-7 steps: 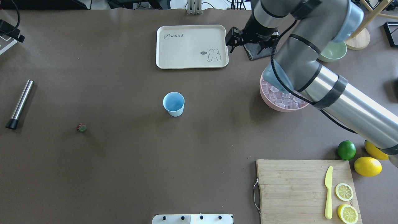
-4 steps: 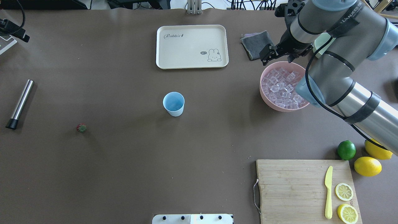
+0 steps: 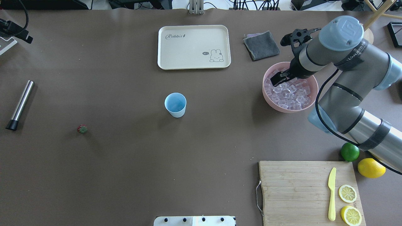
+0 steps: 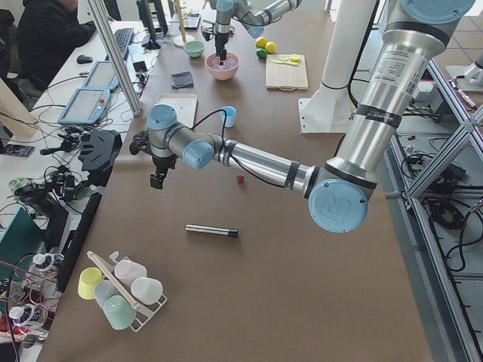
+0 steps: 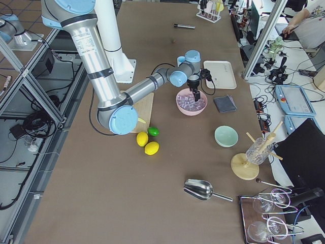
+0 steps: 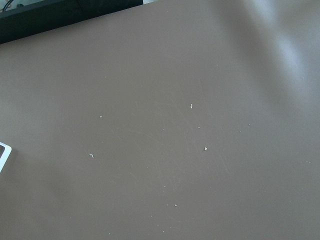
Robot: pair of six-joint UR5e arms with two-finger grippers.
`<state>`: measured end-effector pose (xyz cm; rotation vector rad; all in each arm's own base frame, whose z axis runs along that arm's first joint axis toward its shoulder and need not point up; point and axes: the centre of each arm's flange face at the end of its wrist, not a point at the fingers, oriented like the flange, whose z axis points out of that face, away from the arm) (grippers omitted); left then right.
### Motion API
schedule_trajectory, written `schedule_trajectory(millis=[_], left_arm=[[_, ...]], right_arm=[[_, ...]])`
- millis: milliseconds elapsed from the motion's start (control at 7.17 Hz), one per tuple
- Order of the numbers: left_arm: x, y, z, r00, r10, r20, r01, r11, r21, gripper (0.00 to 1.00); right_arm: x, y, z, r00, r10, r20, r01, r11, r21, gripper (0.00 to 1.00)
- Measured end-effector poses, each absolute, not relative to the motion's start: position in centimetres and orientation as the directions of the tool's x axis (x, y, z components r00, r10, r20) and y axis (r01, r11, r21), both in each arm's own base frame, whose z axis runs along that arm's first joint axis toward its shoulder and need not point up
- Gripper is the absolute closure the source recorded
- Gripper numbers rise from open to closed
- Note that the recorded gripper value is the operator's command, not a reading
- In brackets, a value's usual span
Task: Mash ice and strawberries in cup
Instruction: 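Move the right gripper back over the pink bowl of ice, then lower the right gripper into the ice cubes in the bowl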
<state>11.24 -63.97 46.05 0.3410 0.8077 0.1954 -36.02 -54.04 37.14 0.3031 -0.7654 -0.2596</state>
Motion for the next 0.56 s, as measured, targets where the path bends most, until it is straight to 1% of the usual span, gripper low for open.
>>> schedule_trajectory(millis=[558], left_arm=[[11.69, -64.22, 45.19, 0.674, 0.309, -0.671, -0.044, 0.924, 0.380, 0.03]], right_arm=[[-37.69, -53.95, 38.27, 0.686, -0.355, 0.635, 0.133, 0.919, 0.370, 0.13]])
